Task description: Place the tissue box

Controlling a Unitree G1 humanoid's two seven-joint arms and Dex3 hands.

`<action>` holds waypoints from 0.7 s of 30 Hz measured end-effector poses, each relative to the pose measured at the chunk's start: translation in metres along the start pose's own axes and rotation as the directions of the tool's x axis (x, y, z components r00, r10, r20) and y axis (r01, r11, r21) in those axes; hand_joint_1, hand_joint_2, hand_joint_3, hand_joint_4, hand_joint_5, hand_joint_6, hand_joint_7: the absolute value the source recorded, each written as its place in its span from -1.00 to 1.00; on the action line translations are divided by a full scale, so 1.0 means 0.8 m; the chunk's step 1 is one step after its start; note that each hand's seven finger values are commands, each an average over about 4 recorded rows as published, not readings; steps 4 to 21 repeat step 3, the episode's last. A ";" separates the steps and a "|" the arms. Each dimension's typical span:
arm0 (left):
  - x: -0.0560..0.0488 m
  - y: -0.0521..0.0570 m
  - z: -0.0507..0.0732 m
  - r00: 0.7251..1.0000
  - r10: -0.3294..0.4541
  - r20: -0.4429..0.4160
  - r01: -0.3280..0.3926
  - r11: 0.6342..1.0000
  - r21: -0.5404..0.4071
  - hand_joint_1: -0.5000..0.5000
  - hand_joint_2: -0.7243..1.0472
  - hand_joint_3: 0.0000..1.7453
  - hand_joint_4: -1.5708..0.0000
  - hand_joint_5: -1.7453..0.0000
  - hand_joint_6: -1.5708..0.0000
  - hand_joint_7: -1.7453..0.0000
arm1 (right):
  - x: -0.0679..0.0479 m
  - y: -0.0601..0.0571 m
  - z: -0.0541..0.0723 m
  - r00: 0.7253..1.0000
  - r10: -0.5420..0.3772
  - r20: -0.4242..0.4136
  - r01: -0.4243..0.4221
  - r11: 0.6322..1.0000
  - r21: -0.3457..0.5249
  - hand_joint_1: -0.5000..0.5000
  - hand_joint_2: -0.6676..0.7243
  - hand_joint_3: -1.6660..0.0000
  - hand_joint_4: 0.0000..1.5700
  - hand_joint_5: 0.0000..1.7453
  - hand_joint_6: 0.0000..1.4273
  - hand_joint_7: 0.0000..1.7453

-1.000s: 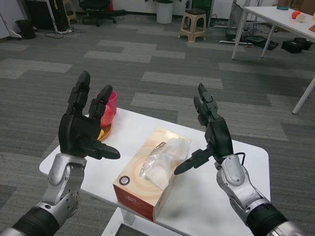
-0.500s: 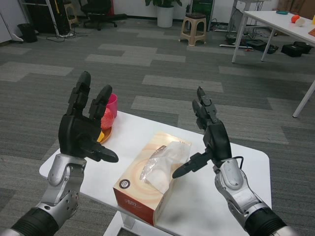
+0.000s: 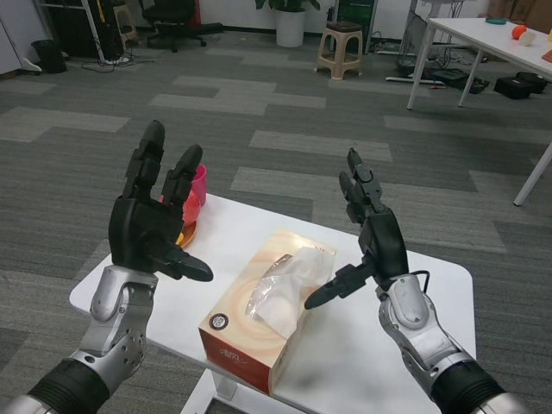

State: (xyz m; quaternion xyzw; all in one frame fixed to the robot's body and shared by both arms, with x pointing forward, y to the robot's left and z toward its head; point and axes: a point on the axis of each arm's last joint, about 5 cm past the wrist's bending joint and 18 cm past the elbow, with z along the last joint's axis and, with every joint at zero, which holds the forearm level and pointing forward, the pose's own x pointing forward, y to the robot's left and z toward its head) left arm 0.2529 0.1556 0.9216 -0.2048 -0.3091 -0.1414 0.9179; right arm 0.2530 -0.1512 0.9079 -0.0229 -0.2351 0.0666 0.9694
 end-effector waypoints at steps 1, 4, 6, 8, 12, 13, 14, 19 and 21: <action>0.000 -0.001 -0.001 1.000 -0.002 -0.001 0.002 1.000 -0.003 1.00 -0.40 -1.00 1.00 0.53 1.00 1.00 | 0.000 0.000 0.000 1.000 0.000 0.000 0.000 1.000 0.000 -0.92 0.27 0.90 -0.96 -1.00 -1.00 -1.00; 0.000 -0.002 -0.002 1.000 -0.003 -0.003 0.003 1.000 -0.007 1.00 -0.40 -1.00 1.00 0.53 1.00 1.00 | 0.000 0.000 0.000 1.000 0.000 0.000 0.000 1.000 0.000 -0.92 0.27 0.90 -0.96 -1.00 -1.00 -1.00; 0.000 -0.002 -0.002 1.000 -0.003 -0.003 0.003 1.000 -0.007 1.00 -0.40 -1.00 1.00 0.53 1.00 1.00 | 0.000 0.000 0.000 1.000 0.000 0.000 0.000 1.000 0.000 -0.92 0.27 0.90 -0.96 -1.00 -1.00 -1.00; 0.000 -0.002 -0.002 1.000 -0.003 -0.003 0.003 1.000 -0.007 1.00 -0.40 -1.00 1.00 0.53 1.00 1.00 | 0.000 0.000 0.000 1.000 0.000 0.000 0.000 1.000 0.000 -0.92 0.27 0.90 -0.96 -1.00 -1.00 -1.00; 0.000 -0.002 -0.002 1.000 -0.003 -0.003 0.003 1.000 -0.007 1.00 -0.40 -1.00 1.00 0.53 1.00 1.00 | 0.000 0.000 0.000 1.000 0.000 0.000 0.000 1.000 0.000 -0.92 0.27 0.90 -0.96 -1.00 -1.00 -1.00; 0.000 -0.002 -0.002 1.000 -0.003 -0.003 0.003 1.000 -0.007 1.00 -0.40 -1.00 1.00 0.53 1.00 1.00 | 0.000 0.000 0.000 1.000 0.000 0.000 0.000 1.000 0.000 -0.92 0.27 0.90 -0.96 -1.00 -1.00 -1.00; 0.000 -0.002 -0.002 1.000 -0.003 -0.003 0.003 1.000 -0.007 1.00 -0.40 -1.00 1.00 0.53 1.00 1.00 | 0.000 0.000 0.000 1.000 0.000 0.000 0.000 1.000 0.000 -0.92 0.27 0.90 -0.96 -1.00 -1.00 -1.00; 0.000 -0.002 -0.002 1.000 -0.003 -0.003 0.003 1.000 -0.007 1.00 -0.40 -1.00 1.00 0.53 1.00 1.00 | 0.000 0.000 0.000 1.000 0.000 0.000 0.000 1.000 0.000 -0.92 0.27 0.90 -0.96 -1.00 -1.00 -1.00; 0.000 -0.002 -0.002 1.000 -0.003 -0.003 0.003 1.000 -0.007 1.00 -0.40 -1.00 1.00 0.53 1.00 1.00 | 0.000 0.000 0.000 1.000 0.000 0.000 0.000 1.000 0.000 -0.92 0.27 0.90 -0.96 -1.00 -1.00 -1.00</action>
